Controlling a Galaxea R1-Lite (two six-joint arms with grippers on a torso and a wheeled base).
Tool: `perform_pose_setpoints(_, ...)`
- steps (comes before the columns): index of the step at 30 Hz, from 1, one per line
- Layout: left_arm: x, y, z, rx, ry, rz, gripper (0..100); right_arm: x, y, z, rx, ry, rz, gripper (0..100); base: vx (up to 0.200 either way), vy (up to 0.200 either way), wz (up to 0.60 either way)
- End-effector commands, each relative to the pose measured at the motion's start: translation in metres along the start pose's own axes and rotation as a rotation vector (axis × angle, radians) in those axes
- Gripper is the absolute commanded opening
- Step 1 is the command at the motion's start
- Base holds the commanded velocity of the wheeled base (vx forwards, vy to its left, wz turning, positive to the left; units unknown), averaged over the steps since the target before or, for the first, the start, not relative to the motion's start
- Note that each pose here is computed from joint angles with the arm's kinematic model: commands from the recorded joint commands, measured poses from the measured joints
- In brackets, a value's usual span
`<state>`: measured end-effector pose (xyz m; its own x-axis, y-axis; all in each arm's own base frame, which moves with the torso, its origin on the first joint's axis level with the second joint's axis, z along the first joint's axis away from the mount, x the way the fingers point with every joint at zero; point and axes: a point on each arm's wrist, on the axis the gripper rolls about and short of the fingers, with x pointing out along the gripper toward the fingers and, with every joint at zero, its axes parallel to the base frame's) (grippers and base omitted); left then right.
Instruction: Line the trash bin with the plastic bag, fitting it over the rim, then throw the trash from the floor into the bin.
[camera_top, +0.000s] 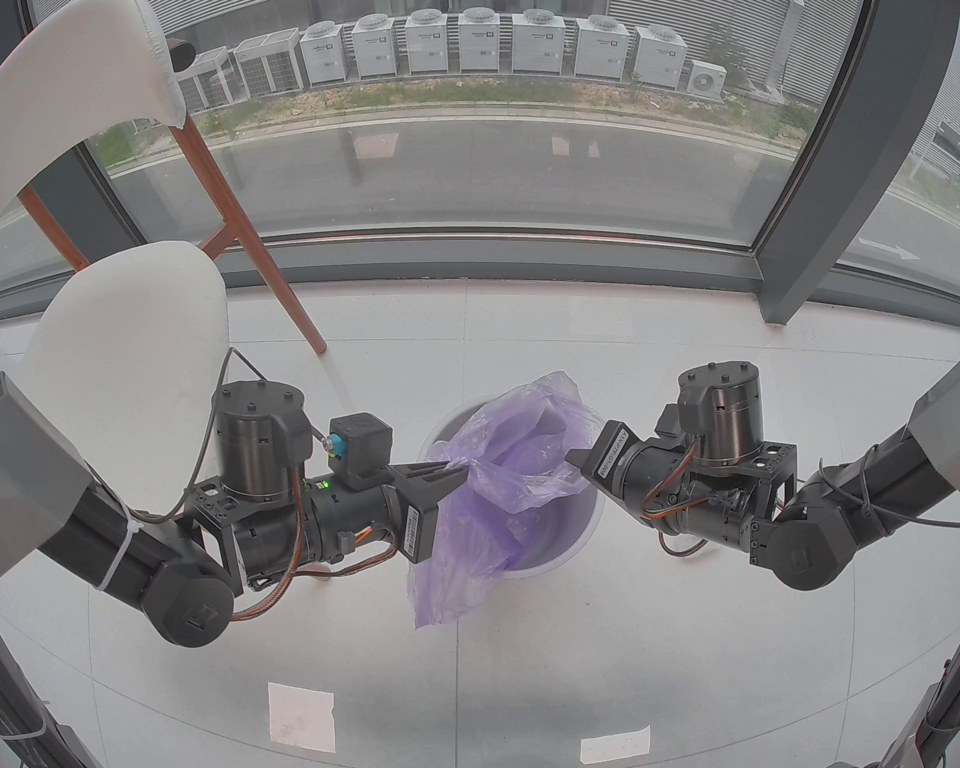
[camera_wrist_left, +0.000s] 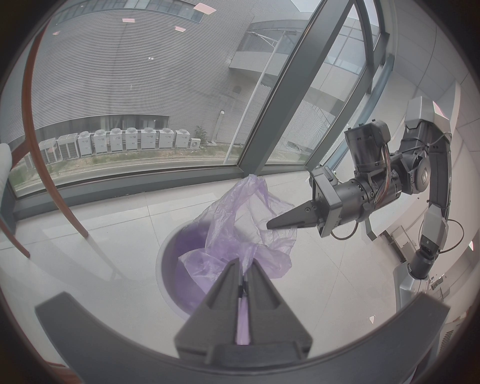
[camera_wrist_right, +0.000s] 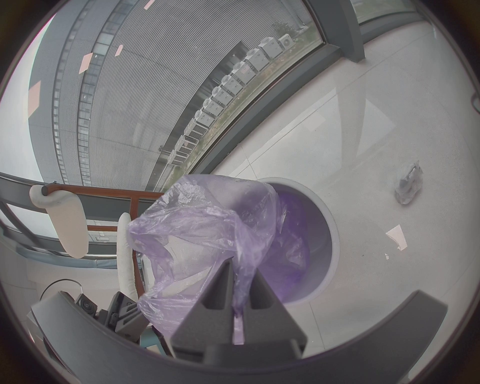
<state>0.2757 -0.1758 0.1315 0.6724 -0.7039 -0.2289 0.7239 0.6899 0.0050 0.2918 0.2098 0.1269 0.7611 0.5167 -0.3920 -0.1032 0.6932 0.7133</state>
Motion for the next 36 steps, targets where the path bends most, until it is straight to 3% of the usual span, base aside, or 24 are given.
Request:
perform_pose_setpoints(1,0.005,0.0,-0.005,-0.011,0.017,-0.003,100,-0.003,0.001,0.002,-0.006,-0.011,0.001,0,0.0,0.0,0.0)
perform_pose_setpoints(7,0.007,0.006,0.009,-0.088,-0.053,0.018,100,-0.009,0.003,0.004,-0.018,-0.022,0.005,0,0.0,0.0,0.0)
perform_pose_setpoints(9,0.003,0.017,0.027,-0.201,-0.122,0.034,100,-0.017,-0.004,0.0,-0.079,-0.01,-0.014,0,0.0,0.0,0.0)
perform_pose_setpoints(11,0.0,0.026,0.032,-0.235,-0.14,0.057,100,-0.019,-0.008,-0.002,-0.12,-0.001,-0.026,0,0.0,0.0,0.0)
perform_pose_setpoints(14,-0.003,0.04,0.03,-0.244,-0.137,0.1,100,-0.02,-0.008,-0.002,-0.128,-0.016,-0.011,0,0.0,0.0,0.0)
perform_pose_setpoints(20,-0.001,0.049,0.031,-0.246,-0.147,0.123,100,-0.025,-0.01,-0.003,-0.136,-0.036,0.01,0,0.0,0.0,0.0)
perform_pose_setpoints(31,0.007,0.083,-0.001,-0.24,-0.074,0.2,100,-0.025,-0.016,0.0,-0.14,-0.056,0.008,0,0.0,0.0,0.0)
perform_pose_setpoints(33,0.002,0.09,-0.008,-0.217,-0.051,0.178,100,-0.025,-0.018,0.003,-0.136,-0.062,0.002,0,0.0,0.0,0.0)
perform_pose_setpoints(36,-0.01,0.096,-0.018,-0.168,-0.048,0.069,100,-0.024,-0.021,0.008,-0.129,-0.074,-0.007,0,0.0,0.0,0.0)
